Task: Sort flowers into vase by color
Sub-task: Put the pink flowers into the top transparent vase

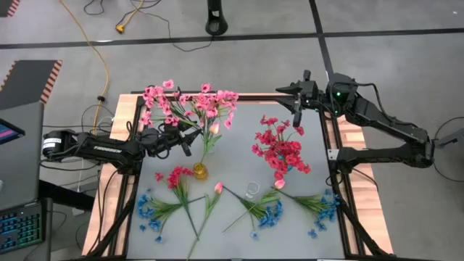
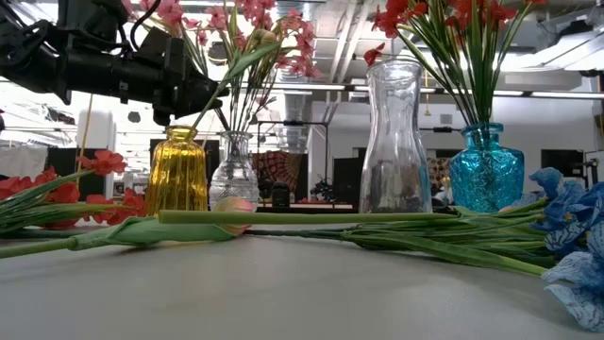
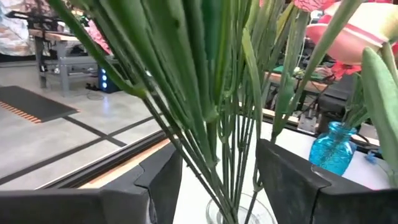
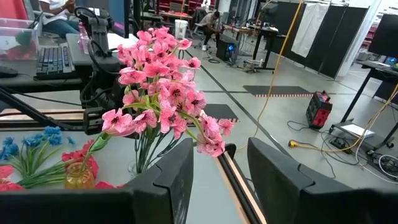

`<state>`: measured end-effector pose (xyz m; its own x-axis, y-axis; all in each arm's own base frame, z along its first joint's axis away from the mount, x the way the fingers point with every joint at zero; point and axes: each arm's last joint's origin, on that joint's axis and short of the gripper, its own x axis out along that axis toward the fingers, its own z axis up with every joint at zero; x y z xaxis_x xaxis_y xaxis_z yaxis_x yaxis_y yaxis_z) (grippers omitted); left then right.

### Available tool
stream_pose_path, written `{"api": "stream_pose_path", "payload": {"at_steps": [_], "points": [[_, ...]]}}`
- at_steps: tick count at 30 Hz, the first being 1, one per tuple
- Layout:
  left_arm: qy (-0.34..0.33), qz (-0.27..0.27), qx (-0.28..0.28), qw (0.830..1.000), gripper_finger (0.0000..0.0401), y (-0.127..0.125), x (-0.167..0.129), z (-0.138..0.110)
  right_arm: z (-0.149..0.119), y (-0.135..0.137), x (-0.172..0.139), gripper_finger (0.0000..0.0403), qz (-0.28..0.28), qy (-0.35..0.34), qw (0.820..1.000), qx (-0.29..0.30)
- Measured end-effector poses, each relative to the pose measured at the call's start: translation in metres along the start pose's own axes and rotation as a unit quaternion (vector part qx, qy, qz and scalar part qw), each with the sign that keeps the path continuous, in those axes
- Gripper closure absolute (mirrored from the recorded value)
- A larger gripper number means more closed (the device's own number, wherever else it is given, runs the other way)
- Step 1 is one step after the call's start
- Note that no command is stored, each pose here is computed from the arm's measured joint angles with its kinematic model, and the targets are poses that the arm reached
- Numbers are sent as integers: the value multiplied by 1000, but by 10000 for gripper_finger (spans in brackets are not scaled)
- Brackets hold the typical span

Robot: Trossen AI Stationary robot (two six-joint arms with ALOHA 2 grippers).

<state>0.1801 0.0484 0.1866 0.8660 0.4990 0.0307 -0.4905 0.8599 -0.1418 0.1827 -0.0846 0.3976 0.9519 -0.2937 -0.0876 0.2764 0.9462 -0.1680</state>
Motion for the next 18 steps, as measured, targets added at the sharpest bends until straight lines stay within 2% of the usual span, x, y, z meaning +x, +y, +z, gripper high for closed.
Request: {"api": "stream_pose_path", "payload": {"at_steps": [10,18], "points": [[-11,9,-4,1000,242,1,-3,5,0,0,0,226,0,1,1000,0],[-58,3,-20,998,244,2,-12,21,0,0,0,226,0,1,1000,0]]}}
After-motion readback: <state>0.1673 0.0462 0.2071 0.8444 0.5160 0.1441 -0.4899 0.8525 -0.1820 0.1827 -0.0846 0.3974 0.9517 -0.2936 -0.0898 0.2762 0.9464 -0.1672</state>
